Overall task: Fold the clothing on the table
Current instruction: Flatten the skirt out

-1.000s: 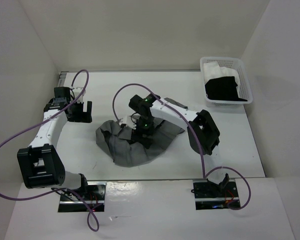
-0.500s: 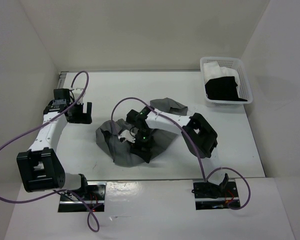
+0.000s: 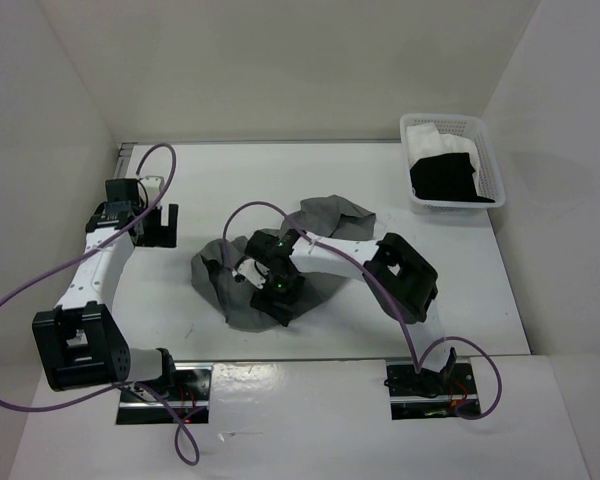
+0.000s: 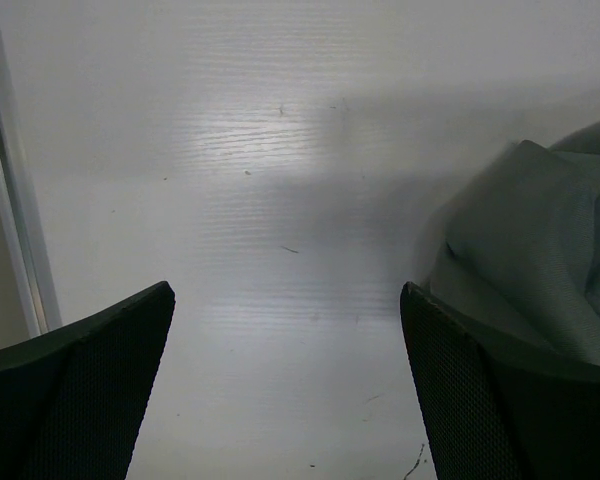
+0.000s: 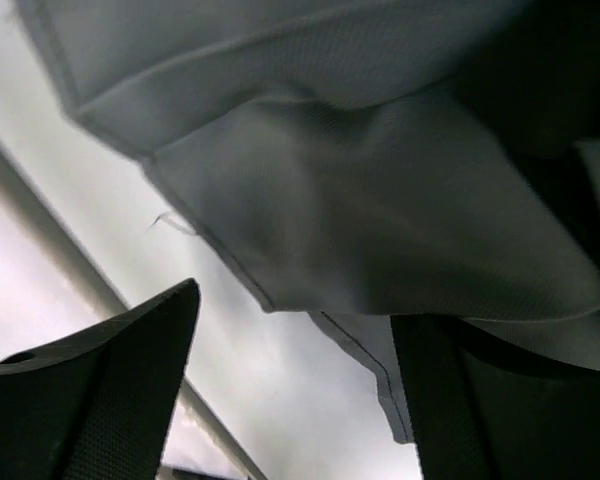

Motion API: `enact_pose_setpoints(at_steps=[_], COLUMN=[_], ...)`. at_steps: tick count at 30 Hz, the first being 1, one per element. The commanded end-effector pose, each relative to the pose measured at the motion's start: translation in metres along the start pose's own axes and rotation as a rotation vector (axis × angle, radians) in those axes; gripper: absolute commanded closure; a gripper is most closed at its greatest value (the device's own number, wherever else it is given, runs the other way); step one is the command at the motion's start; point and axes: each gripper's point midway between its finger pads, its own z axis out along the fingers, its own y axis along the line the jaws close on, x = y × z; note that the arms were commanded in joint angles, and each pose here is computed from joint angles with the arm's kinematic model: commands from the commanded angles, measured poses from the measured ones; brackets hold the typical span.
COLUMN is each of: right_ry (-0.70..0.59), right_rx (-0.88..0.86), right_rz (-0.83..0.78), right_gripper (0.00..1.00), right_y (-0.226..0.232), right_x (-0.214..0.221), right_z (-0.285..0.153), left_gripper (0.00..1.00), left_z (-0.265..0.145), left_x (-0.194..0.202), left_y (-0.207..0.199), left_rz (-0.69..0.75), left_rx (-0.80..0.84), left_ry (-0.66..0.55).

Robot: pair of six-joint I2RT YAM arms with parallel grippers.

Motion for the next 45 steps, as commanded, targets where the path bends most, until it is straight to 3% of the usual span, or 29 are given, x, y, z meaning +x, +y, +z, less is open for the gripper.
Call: enact_pose_setpoints(at_steps=[1,2,5,6,9,14,20,21,22,24,29,32,33,34,35,36,37,39,42,45], right_ry=[-0.057,-0.063,-0.021,-0.018,0.029,-0.003,-0.135,-0.205,-0.172,-0.253,-0.436,-0.725,-0.804,-0.856,-0.889,-0.876,-0.815,-0.854,-0.846,-0.81], right_rx=[0.183,0.22,0.242,0.25,0.242,0.27,0.152,0.158,0.128,0.172,0.376,0.531,0.595,0.619,0.727,0.799,0.843,0.963,1.017,0.913], right_rz=[0.061,0.06,0.065,0.057,0.064,-0.014,-0.098,-0.152,-0.153,-0.197,-0.062,0.224,0.332,0.431,0.463,0.505,0.546,0.594,0.59,0.527], right_gripper=[0.2,0.23,0.48,0.66,1.0,1.0,1.0,1.0,1.0,1.0,1.0,1.0,0.94,0.73,0.59,0.34,0.24,0.06,0.04,0.04], right_y=[-0.03,-0.037,-0.036,-0.034,-0.035,-0.036,-0.032,-0.036,-0.033,-0.043,-0.122,-0.206,-0.244,-0.266,-0.286,-0.307,-0.333,-0.347,-0.345,-0.315], right_x=[-0.016,-0.018,-0.01,-0.011,0.0,-0.019,-0.07,-0.094,-0.085,-0.098,-0.129,-0.143,-0.13,-0.13,-0.133,-0.127,-0.124,-0.128,-0.13,-0.138], right_z=[0.021,0.02,0.037,0.038,0.05,0.017,-0.098,-0.128,-0.141,-0.167,-0.211,-0.263,-0.283,-0.282,-0.298,-0.299,-0.267,-0.292,-0.297,-0.291], left_gripper=[0.0,0.0,0.0,0.0,0.0,0.0,0.0,0.0,0.0,0.0,0.0,0.0,0.0,0.0,0.0,0.0,0.0,0.0,0.0,0.0], left_z=[-0.008,-0.008,-0.006,-0.006,-0.003,-0.003,-0.006,-0.006,-0.006,-0.006,-0.008,-0.011,-0.012,-0.012,-0.012,-0.012,-0.012,-0.012,-0.012,-0.013], left_x=[-0.013,-0.012,-0.01,-0.01,-0.009,-0.009,-0.01,-0.01,-0.01,-0.01,-0.013,-0.015,-0.014,-0.013,-0.013,-0.014,-0.014,-0.011,-0.009,-0.004], left_y=[0.01,0.011,0.012,0.012,0.012,0.014,0.014,0.014,0.014,0.013,0.008,0.007,0.005,0.007,0.007,0.005,0.005,0.006,0.004,-0.007], left_rz=[-0.023,-0.024,-0.033,-0.033,-0.033,-0.034,-0.034,-0.034,-0.034,-0.024,-0.014,-0.011,-0.001,-0.008,-0.008,-0.008,0.002,-0.006,0.003,0.031], left_rx=[-0.063,-0.072,-0.08,-0.08,-0.079,-0.088,-0.089,-0.089,-0.089,-0.08,-0.052,-0.034,-0.022,-0.019,-0.019,-0.01,-0.01,-0.006,0.006,0.076], left_ry=[-0.064,-0.062,-0.052,-0.052,-0.043,-0.042,-0.051,-0.051,-0.051,-0.052,-0.065,-0.081,-0.085,-0.086,-0.086,-0.087,-0.087,-0.079,-0.072,-0.057])
